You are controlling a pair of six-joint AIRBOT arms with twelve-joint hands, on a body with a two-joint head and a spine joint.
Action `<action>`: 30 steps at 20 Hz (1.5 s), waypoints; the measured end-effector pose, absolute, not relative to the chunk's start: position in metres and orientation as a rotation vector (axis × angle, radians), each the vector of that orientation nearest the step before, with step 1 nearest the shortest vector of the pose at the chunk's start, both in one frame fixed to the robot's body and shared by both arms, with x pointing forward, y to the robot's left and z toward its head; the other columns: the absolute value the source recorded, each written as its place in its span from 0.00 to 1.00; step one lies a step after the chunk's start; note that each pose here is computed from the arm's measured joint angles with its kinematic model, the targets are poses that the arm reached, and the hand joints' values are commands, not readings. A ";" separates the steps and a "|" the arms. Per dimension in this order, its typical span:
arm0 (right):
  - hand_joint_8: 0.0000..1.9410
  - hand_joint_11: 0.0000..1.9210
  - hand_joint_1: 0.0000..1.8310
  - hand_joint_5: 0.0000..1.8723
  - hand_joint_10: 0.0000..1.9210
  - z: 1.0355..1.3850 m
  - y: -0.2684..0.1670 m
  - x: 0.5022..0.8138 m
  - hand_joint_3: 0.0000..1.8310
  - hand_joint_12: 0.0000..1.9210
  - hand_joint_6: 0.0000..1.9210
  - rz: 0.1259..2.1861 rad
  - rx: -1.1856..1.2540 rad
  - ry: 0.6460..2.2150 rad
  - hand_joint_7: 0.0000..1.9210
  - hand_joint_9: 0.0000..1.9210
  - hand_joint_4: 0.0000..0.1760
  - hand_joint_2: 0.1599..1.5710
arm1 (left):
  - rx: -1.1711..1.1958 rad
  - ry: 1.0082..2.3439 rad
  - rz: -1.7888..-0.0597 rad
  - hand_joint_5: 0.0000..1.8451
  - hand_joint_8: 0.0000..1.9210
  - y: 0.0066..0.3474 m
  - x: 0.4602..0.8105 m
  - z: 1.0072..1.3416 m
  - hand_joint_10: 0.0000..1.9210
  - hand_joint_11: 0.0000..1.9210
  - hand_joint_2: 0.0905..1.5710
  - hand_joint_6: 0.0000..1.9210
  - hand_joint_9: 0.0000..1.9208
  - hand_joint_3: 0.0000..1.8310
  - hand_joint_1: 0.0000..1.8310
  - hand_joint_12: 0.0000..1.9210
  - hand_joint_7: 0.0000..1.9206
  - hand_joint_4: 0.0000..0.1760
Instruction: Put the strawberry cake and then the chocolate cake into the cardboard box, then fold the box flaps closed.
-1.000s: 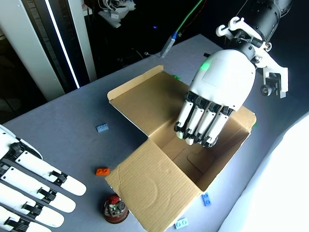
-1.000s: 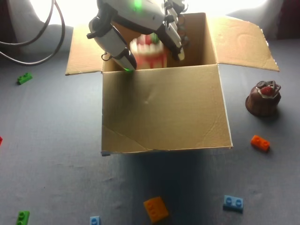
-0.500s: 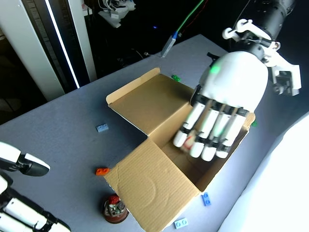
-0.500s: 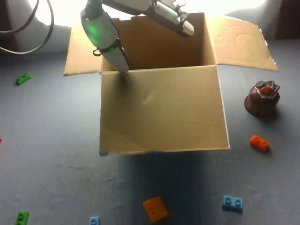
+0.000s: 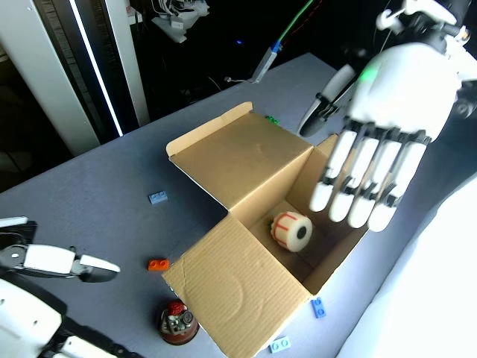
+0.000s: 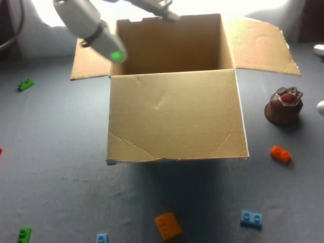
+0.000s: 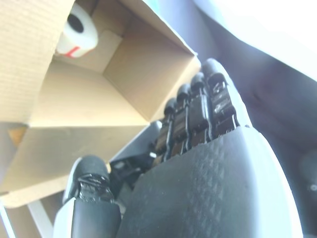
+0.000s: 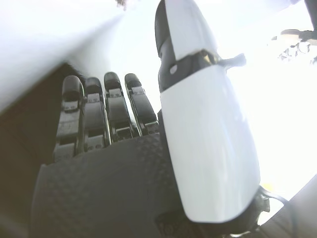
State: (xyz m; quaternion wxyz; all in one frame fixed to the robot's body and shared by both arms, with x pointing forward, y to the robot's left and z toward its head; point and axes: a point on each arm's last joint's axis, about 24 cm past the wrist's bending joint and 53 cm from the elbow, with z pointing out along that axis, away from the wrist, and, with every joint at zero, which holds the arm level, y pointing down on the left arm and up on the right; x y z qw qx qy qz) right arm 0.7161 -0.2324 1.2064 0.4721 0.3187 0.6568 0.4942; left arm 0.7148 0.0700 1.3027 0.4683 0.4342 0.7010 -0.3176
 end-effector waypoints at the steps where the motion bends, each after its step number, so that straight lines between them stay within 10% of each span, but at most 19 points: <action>1: 0.00 0.00 0.55 0.00 0.00 1.204 -0.228 0.721 0.00 0.18 0.00 1.207 0.768 1.612 0.02 0.03 0.05 0.61 | 1.056 1.727 -0.779 0.04 0.00 0.079 0.714 1.302 0.00 0.00 0.73 0.00 0.03 0.01 0.00 0.17 0.05 0.00; 17: 0.00 0.00 0.57 0.00 0.00 1.174 -0.175 0.755 0.00 0.18 0.00 1.081 0.519 1.686 0.03 0.03 0.12 0.61 | 0.678 1.951 -0.755 0.03 0.00 0.234 0.720 1.251 0.00 0.00 0.77 0.00 0.04 0.00 0.00 0.16 0.05 0.00; 25: 0.01 0.00 0.60 0.02 0.01 1.172 -0.158 0.757 0.00 0.25 0.01 1.095 0.492 1.690 0.07 0.05 0.03 0.60 | 0.574 2.056 -0.855 0.03 0.00 0.250 0.704 1.208 0.00 0.00 0.78 0.00 0.02 0.00 0.00 0.08 0.04 0.07; 30: 0.01 0.00 0.58 0.15 0.02 1.172 -0.158 0.760 0.00 0.45 0.02 1.092 0.491 1.683 0.18 0.18 0.00 0.63 | 0.646 2.057 -0.837 0.03 0.00 0.251 0.698 1.192 0.00 0.00 0.78 0.00 0.02 0.00 0.00 0.11 0.04 0.07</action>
